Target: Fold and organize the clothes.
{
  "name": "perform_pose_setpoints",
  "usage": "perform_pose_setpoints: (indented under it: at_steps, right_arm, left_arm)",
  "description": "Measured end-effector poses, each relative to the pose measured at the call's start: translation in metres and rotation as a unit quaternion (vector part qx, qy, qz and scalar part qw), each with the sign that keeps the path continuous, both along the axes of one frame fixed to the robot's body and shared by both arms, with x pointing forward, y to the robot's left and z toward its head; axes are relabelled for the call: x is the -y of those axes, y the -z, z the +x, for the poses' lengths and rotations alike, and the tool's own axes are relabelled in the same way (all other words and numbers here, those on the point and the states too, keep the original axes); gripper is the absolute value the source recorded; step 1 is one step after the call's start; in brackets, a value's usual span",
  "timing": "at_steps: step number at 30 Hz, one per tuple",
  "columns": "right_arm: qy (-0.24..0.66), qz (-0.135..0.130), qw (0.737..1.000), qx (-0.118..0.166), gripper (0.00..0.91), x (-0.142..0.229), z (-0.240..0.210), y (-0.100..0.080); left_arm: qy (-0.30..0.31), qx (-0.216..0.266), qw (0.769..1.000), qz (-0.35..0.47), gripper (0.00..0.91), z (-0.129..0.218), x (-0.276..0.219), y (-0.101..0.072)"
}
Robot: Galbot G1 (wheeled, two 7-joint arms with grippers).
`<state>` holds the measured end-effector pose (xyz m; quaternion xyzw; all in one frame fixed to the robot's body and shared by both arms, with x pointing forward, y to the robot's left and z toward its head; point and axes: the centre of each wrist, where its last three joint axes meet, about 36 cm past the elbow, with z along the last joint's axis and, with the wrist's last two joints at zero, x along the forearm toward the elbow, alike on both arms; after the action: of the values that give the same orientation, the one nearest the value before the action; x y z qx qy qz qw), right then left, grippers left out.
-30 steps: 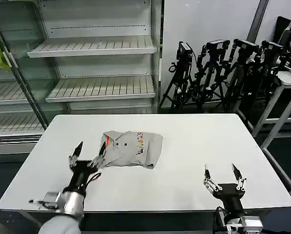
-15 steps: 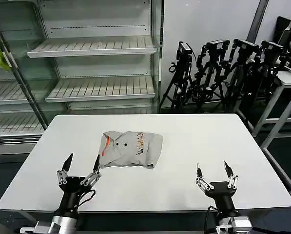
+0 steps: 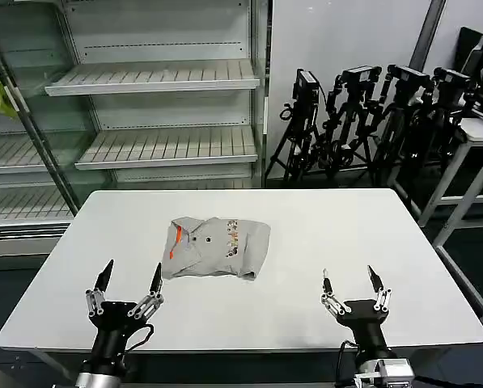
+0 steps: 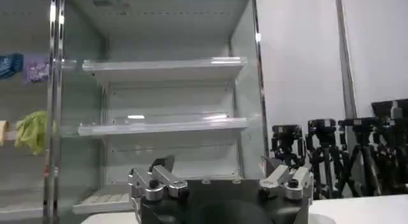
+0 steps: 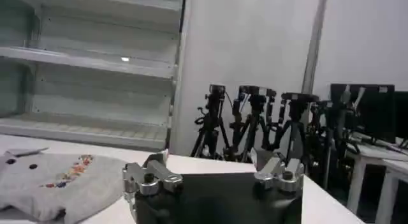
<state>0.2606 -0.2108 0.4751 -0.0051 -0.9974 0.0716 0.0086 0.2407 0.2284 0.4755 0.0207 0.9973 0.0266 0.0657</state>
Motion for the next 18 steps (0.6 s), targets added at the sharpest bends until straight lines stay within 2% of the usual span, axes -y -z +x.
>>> perform_pose_setpoints:
  at_steps: [18]
  right_arm:
    - [0.004, 0.0, 1.0, 0.003, 0.907, 0.002, -0.001, -0.01]
  left_arm:
    - [-0.001, -0.002, 1.0, 0.005, 0.907, -0.012, 0.001, -0.008]
